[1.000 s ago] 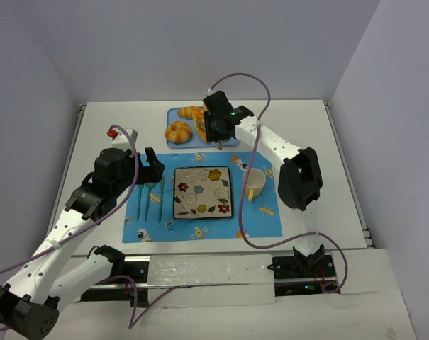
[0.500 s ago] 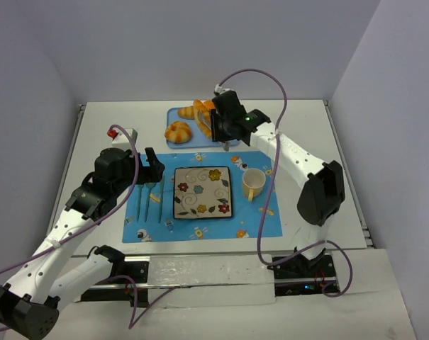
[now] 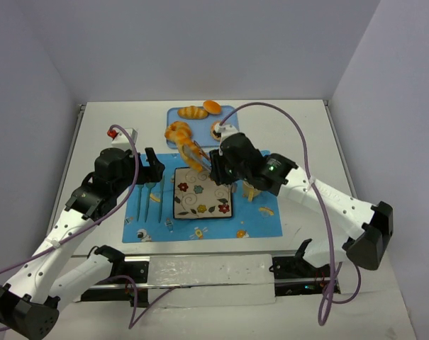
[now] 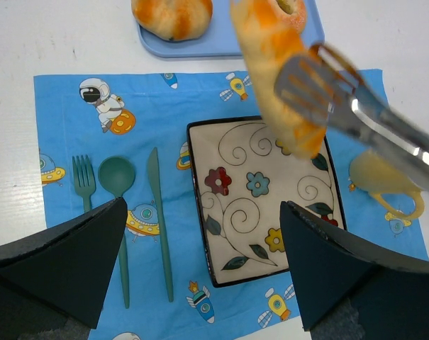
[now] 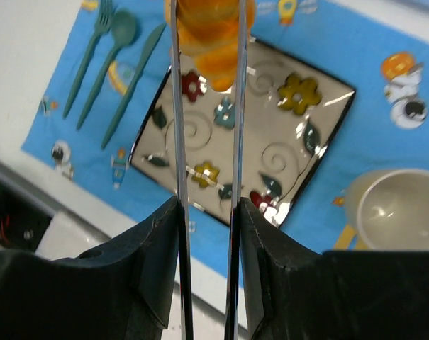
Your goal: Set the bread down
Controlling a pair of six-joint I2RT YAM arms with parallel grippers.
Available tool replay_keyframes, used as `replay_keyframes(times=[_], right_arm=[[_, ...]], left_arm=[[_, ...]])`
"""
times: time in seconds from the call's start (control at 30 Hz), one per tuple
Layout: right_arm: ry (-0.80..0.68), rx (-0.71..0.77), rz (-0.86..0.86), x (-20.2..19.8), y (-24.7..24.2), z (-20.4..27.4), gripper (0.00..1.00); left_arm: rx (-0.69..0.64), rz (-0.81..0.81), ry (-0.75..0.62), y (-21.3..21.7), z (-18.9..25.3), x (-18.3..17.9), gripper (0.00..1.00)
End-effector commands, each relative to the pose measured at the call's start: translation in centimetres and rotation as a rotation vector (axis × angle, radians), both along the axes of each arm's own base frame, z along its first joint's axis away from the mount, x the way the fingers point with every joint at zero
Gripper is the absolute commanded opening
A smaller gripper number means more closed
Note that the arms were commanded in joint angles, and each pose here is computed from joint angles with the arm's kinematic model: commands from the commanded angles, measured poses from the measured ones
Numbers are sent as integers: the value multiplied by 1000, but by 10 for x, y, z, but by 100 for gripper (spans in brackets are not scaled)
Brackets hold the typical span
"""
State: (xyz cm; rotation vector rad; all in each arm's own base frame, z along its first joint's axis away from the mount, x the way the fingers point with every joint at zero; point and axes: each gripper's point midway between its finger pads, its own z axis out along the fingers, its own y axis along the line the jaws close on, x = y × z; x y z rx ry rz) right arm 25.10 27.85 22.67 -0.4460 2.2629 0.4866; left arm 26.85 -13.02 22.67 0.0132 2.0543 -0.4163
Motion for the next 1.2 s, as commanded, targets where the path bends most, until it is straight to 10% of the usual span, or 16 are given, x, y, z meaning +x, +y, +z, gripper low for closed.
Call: replay_keyframes(times=[0.0,0.47,1.17], right_arm=[[-9,31,8,-21,1,-3,8],[65,-80,17,-71,-11,-57,12],[88,-168,25,-78,-8,-82,50]], left_arm=[[-13,4,-37,1,10,2,99],[-15,6,-41,2,11,1,99],[-13,7,-40,2,11,2,99]])
